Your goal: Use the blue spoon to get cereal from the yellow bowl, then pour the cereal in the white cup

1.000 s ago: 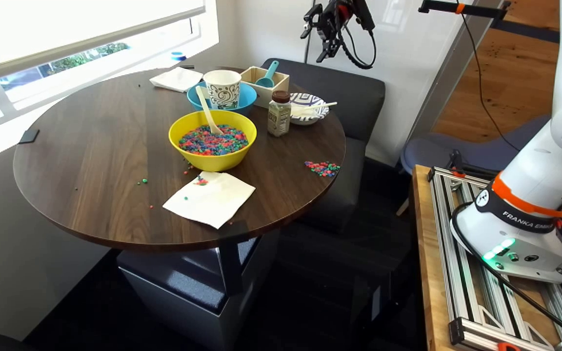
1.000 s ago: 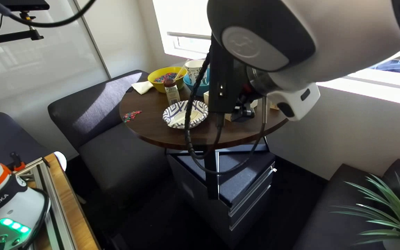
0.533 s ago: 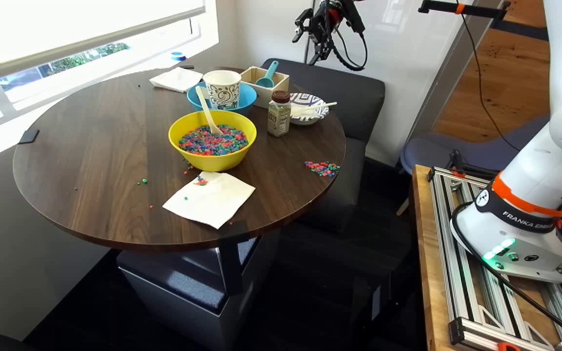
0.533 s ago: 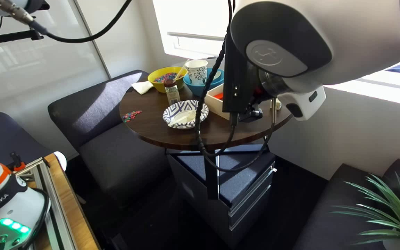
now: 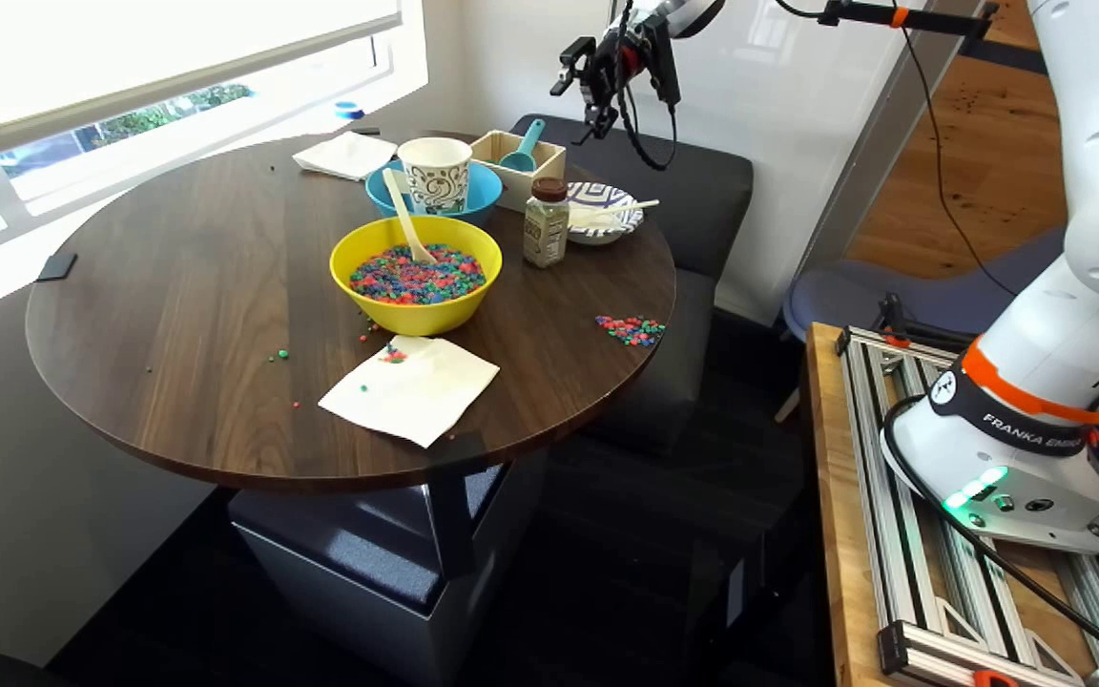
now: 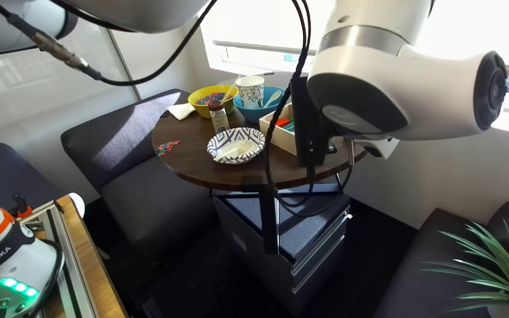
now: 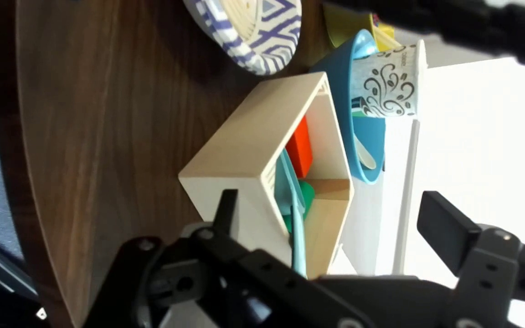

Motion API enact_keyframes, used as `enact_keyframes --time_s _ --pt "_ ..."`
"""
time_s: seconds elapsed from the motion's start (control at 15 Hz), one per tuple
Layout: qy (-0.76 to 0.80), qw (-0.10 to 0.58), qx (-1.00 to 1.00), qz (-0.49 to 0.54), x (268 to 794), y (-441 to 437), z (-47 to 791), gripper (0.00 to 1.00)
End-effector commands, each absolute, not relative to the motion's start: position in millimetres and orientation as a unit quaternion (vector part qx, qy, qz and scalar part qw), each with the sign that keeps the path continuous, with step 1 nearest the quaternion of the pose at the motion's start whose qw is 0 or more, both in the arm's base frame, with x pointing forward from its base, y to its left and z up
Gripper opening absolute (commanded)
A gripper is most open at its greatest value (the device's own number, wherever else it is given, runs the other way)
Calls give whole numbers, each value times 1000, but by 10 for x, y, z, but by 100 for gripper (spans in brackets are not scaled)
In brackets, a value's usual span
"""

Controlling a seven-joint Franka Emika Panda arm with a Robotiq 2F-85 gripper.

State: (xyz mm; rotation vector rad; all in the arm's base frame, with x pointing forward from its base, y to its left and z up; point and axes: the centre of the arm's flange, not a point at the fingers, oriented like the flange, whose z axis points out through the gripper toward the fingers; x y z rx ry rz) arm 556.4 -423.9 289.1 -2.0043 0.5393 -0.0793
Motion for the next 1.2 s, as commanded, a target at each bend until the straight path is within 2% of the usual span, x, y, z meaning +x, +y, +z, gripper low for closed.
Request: enact_keyframes --time_s 0.0,0.33,0.67,1.0,1.13 --pt "220 550 -799 -108 5787 -4560 2698 100" --pt "233 557 -789 -117 5668 -4570 2748 100" --pt "148 524 -825 -151 5711 -4473 2625 100" --pt "85 528 -823 -193 5755 -4379 2640 100" --pt "70 523 -825 -202 5777 -4355 2629 97"
